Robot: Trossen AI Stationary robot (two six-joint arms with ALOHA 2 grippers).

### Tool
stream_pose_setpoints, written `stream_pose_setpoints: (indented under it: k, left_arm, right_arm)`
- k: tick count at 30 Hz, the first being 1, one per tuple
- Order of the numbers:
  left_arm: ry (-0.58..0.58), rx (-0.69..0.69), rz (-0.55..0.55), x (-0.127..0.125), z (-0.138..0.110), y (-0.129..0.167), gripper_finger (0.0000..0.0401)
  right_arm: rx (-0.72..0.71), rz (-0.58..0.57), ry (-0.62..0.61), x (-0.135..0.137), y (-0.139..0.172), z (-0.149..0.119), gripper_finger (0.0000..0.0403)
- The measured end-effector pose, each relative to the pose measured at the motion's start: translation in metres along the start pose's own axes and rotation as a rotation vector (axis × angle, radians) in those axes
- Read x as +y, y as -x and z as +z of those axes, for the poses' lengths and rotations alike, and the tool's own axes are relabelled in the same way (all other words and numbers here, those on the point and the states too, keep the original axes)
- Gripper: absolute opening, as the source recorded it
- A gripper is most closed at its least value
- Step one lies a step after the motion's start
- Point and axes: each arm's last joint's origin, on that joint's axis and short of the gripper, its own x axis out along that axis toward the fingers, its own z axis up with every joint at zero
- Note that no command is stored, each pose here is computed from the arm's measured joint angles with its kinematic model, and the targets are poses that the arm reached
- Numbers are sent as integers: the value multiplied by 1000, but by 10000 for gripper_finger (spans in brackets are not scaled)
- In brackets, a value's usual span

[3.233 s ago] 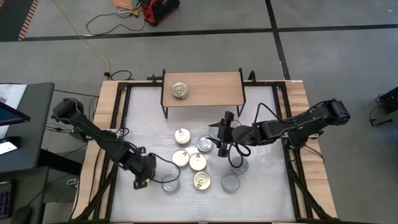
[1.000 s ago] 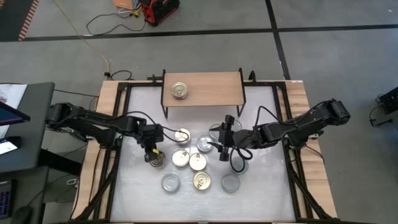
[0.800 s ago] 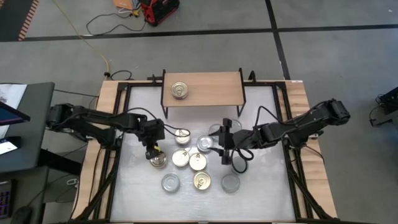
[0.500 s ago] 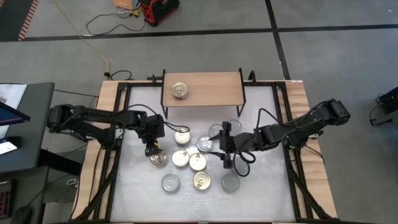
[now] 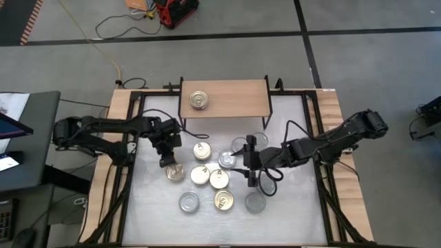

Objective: Stack canned seafood by type on shelf
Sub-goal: Stack the blue tuna can on top of the blue tuna can

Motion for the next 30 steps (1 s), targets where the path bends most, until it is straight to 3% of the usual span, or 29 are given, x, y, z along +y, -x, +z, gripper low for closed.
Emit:
stream_pose_setpoints:
  k: [10,15,21,26,30]
  left_arm:
    - [-51,-1,-59,2,1,1,0]
    - [-65,-6,31,-4,0,0,0]
    - [-154,-55,118,-30,6,8,0]
    - [-161,-66,134,-43,5,8,0]
    - [-211,-63,199,-51,2,3,0]
  right_arm:
    - [-1,2,4,1,0,0,274]
    - [-1,0,3,0,0,0,274]
    - [-2,-14,3,1,0,0,274]
    - [-42,-63,145,24,-13,-3,274]
    - [-58,-40,169,46,-40,-9,274]
